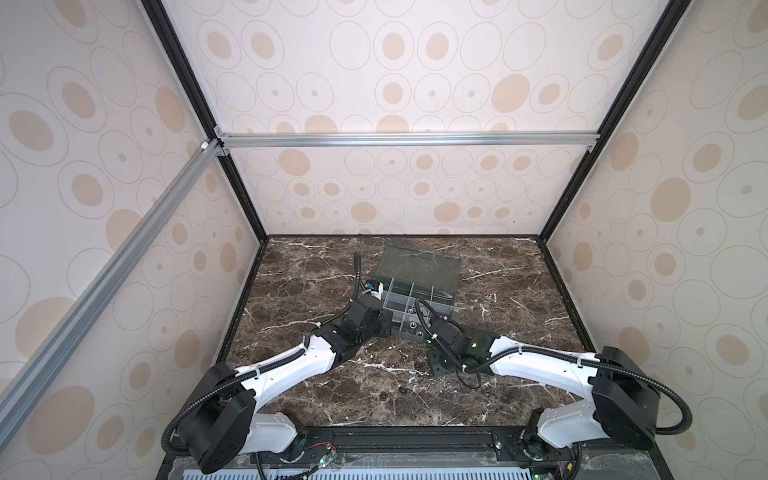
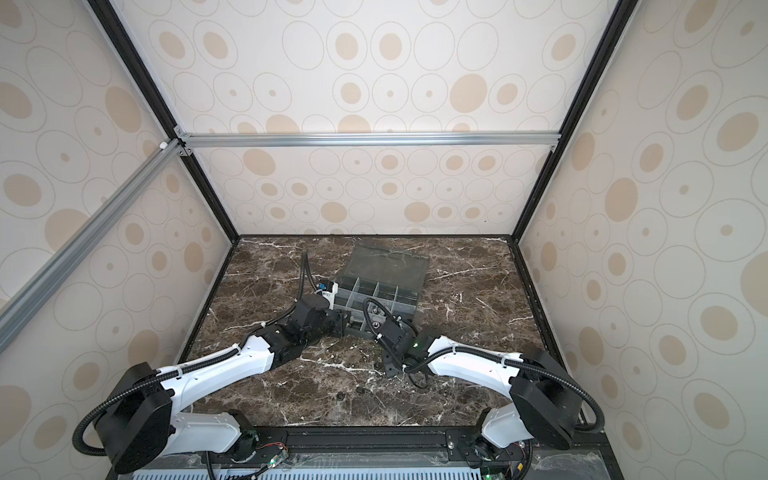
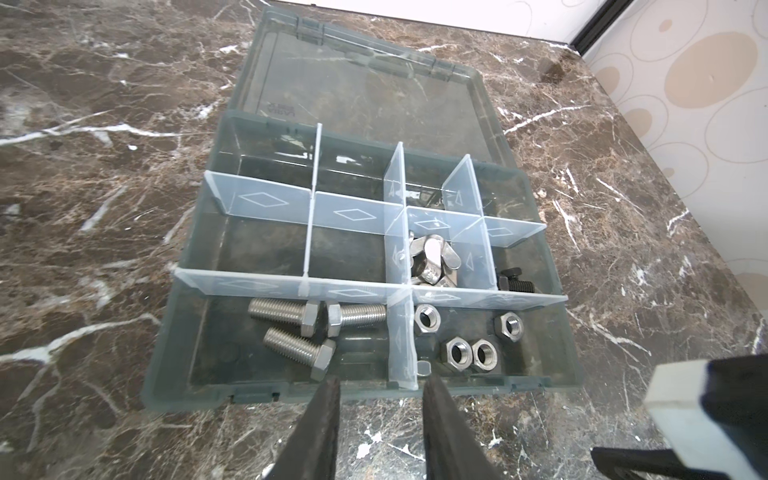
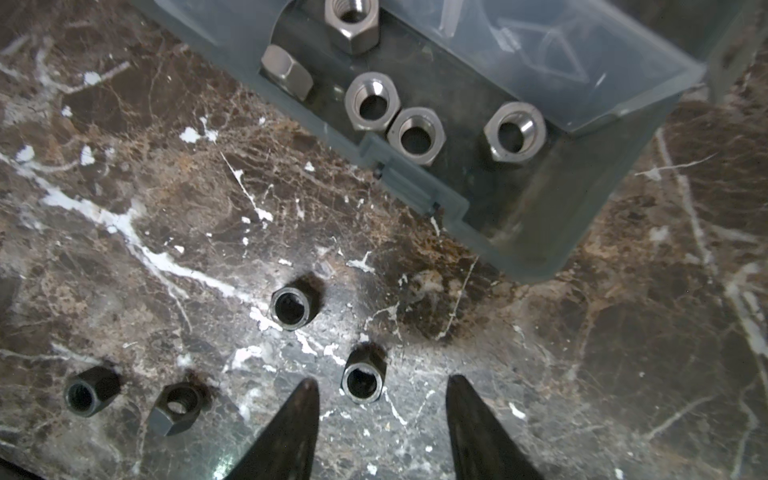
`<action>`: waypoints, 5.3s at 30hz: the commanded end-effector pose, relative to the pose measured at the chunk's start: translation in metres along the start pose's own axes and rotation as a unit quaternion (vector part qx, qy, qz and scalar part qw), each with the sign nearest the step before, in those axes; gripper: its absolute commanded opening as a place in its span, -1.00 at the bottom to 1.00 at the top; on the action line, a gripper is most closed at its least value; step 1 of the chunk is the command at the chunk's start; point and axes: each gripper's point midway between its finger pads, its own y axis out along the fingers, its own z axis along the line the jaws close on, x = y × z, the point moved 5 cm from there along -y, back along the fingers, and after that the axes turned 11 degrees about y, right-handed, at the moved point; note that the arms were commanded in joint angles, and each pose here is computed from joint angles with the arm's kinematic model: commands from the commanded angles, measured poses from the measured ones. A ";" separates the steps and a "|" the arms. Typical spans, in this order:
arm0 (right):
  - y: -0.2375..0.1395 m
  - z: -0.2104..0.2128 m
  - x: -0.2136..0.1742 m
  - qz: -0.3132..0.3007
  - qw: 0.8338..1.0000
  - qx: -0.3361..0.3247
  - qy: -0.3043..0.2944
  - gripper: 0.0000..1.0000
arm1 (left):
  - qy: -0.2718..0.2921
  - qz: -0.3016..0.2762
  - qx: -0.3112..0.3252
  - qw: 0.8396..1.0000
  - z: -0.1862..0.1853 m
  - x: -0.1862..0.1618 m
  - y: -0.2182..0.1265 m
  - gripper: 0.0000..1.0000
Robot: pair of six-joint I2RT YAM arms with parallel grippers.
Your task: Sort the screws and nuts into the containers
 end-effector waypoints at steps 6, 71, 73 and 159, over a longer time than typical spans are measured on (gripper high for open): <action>0.012 0.013 -0.015 0.028 1.000 0.002 -0.010 0.05 | -0.022 -0.012 0.029 0.999 0.015 -0.003 -0.013 -0.31; -0.011 0.065 0.112 -0.093 0.994 0.020 -0.056 -0.63 | -0.055 -0.022 0.029 0.998 0.026 -0.020 -0.028 -0.31; -0.010 0.066 0.125 -0.101 0.993 0.031 -0.050 -0.63 | -0.058 -0.021 0.026 0.998 0.025 -0.022 -0.028 -0.31; -0.033 0.045 0.140 -0.082 0.991 0.083 -0.060 -0.29 | -0.021 0.004 0.001 1.000 0.018 -0.024 -0.028 -0.29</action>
